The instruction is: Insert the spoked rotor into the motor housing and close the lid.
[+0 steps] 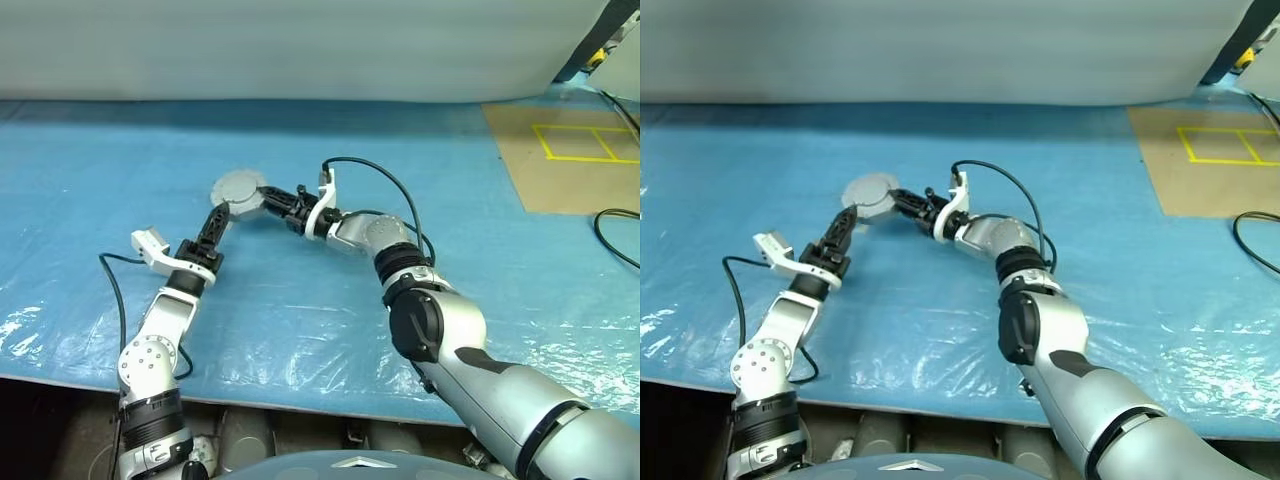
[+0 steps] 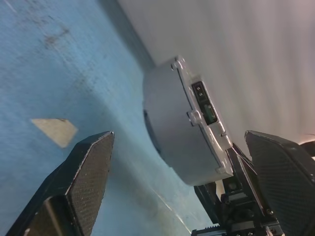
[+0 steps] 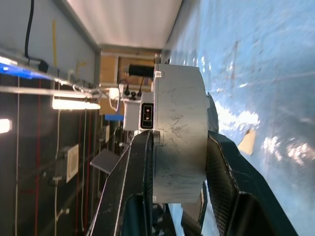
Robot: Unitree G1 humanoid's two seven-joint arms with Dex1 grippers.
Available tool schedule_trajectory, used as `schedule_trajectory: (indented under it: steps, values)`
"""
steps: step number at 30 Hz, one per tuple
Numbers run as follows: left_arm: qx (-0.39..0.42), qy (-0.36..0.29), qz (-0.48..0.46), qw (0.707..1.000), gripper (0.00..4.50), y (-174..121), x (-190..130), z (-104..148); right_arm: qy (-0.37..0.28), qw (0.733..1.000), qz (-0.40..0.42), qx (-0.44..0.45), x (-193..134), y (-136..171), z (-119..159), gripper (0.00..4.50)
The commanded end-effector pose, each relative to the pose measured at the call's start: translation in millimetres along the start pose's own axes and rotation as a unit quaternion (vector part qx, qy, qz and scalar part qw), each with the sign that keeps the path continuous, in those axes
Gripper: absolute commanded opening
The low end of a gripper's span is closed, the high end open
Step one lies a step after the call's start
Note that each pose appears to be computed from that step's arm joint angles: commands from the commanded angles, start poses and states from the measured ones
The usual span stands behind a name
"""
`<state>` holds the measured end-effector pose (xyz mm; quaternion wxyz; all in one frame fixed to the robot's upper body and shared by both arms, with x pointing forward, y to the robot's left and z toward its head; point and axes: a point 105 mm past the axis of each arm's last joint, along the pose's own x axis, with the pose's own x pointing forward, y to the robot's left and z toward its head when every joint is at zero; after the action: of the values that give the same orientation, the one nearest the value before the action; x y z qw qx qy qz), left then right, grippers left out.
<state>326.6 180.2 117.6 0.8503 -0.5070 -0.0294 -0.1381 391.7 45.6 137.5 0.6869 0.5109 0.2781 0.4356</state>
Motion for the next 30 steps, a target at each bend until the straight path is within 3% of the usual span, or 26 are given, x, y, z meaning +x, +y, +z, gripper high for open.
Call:
schedule_trajectory:
  steps: [1, 7, 14, 27, 30]
  values:
    - [-0.005, 0.003, -0.022, 1.0, 4.48, -10.0, 8.2, -1.0, 0.021, 0.997, 0.076, -0.029, 9.1, 36.6, -2.0, 1.08]
    - [-0.04, -0.007, -0.04, 0.998, 4.48, -17.1, 19.3, -1.7, 0.038, 0.996, 0.078, -0.031, 8.3, 35.5, -10.8, 1.08]
    - [-0.069, -0.05, -0.038, 0.996, 2.88, -14.2, 18.9, 10.8, 0.033, 0.996, 0.077, -0.034, 5.4, 33.7, -8.3, 1.08]
    - [-0.076, -0.064, -0.033, 0.994, 2.75, -15.9, 25.6, 12.0, 0.011, 0.997, 0.066, -0.04, 8.6, 30.4, -3.4, 1.08]
    - [-0.091, -0.072, -0.032, 0.993, 2.75, -15.9, 28.7, 13.7, 0.0, 0.997, 0.059, -0.046, 7.7, 29.2, 1.0, 2.13]
